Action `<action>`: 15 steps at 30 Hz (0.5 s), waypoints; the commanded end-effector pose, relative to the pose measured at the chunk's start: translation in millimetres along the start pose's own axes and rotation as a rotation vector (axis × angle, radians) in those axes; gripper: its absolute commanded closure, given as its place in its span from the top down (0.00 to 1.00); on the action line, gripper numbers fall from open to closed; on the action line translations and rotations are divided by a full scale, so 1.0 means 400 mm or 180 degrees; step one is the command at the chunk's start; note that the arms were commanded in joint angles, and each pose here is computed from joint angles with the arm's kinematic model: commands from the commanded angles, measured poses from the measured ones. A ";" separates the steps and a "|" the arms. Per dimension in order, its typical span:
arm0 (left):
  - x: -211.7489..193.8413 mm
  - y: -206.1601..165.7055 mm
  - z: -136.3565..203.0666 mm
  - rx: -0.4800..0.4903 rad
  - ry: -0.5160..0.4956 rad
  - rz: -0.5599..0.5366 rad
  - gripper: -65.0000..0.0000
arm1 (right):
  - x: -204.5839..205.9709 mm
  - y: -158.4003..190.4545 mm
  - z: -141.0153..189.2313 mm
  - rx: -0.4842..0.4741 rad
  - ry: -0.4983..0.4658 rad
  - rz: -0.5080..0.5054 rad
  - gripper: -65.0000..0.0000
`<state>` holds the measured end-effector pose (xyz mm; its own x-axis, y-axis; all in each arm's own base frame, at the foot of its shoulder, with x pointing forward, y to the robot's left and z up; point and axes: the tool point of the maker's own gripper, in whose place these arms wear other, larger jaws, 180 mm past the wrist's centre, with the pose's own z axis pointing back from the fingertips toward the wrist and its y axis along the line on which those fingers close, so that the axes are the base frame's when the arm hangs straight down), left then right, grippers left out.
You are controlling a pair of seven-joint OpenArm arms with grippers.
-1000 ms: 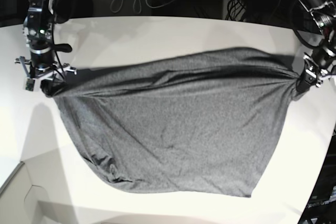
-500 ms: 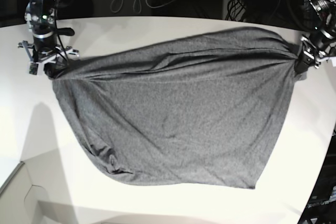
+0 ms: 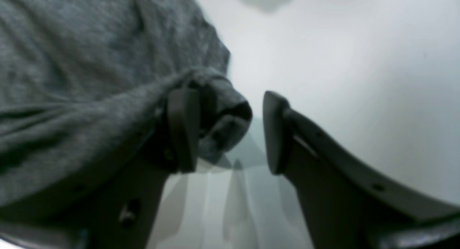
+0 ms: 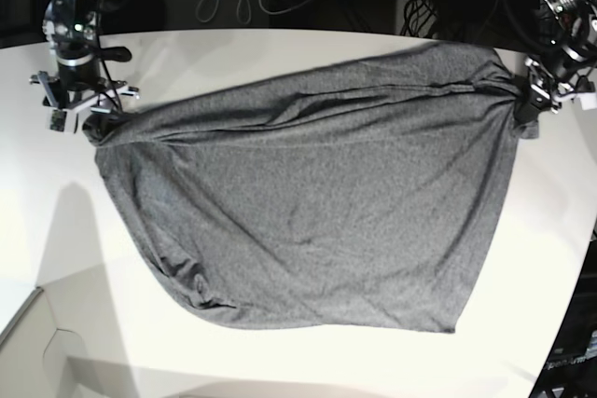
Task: Layout the t-shirt on the table in an organized manner, then fold the t-shirt properly
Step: 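Release the left gripper and move it toward the shirt's hem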
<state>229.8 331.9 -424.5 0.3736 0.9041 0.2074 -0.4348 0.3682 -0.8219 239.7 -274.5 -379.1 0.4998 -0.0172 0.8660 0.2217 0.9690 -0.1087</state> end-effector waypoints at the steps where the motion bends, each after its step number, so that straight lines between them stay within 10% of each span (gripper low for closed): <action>1: 0.045 -0.023 0.025 -0.0084 -0.0116 -0.0079 0.32 | 0.051 -0.029 0.012 -0.0080 -0.0212 0.0031 0.47; 7: 0.096 -0.006 0.084 -0.0094 -0.0356 0.0040 0.62 | 0.090 -0.047 0.029 -0.0102 -0.0377 0.0006 0.47; 15: 0.187 -0.139 0.028 -0.0463 -0.0549 -0.0108 0.66 | 0.116 -0.025 0.018 0.0039 -0.0475 -0.0089 0.47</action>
<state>264.3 374.5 -376.4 0.2391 0.9311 0.2754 -0.3451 0.3466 -0.8722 251.8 -278.8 -346.9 0.4008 -0.0300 0.9157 0.2209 0.9731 -0.0648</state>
